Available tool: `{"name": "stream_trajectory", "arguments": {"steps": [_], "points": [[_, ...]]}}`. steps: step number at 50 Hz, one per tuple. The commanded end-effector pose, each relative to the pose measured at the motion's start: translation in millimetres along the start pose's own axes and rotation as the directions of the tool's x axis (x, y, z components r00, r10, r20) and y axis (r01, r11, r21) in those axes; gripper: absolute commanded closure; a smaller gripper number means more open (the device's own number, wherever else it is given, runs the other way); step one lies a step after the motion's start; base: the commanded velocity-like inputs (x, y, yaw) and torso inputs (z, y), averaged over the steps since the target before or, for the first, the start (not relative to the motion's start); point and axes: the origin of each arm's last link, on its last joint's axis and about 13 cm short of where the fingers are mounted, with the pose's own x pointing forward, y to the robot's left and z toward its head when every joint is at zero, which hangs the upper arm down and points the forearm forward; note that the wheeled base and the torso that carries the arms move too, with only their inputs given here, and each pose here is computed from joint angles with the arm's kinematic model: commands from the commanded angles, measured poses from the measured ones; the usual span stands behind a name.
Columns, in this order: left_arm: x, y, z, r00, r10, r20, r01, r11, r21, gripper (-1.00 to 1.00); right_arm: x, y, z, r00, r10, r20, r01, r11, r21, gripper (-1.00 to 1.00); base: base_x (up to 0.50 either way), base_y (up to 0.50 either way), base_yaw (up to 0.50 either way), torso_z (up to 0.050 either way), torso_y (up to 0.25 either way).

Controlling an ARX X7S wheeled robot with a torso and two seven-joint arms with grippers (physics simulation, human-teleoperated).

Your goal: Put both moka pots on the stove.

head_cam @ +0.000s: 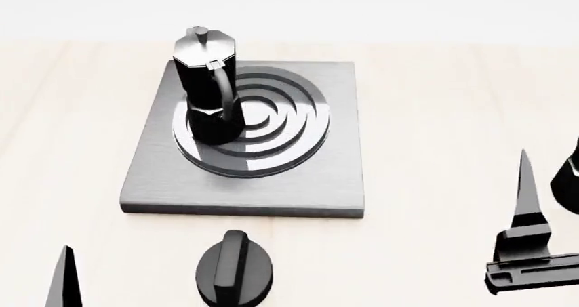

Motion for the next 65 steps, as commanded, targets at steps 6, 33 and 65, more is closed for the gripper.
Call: {"name": "stream_trajectory", "arguments": {"steps": [6,33,65], "points": [[0,-0.1,-2,1.000,-0.002,-0.002,0.002,1.000,0.000,-1.00,-1,-50.2,-13,0.992,-0.110,-0.067,0.112,0.993,0.026,-1.00,0.00,0.00,0.00,0.000,0.000],[1,1.5,-4,1.000,0.005,0.000,-0.005,1.000,-0.003,-1.00,22,-90.2,-17,0.950,-0.153,-0.272,0.159,0.987,0.000,-1.00,0.00,0.00,0.00,0.000,0.000],[1,2.3,-7,1.000,0.007,-0.006,-0.007,1.000,-0.001,-1.00,64,-105.1,-45,0.889,-0.134,-0.437,0.160,0.987,0.024,-1.00,0.00,0.00,0.00,0.000,0.000]]}}
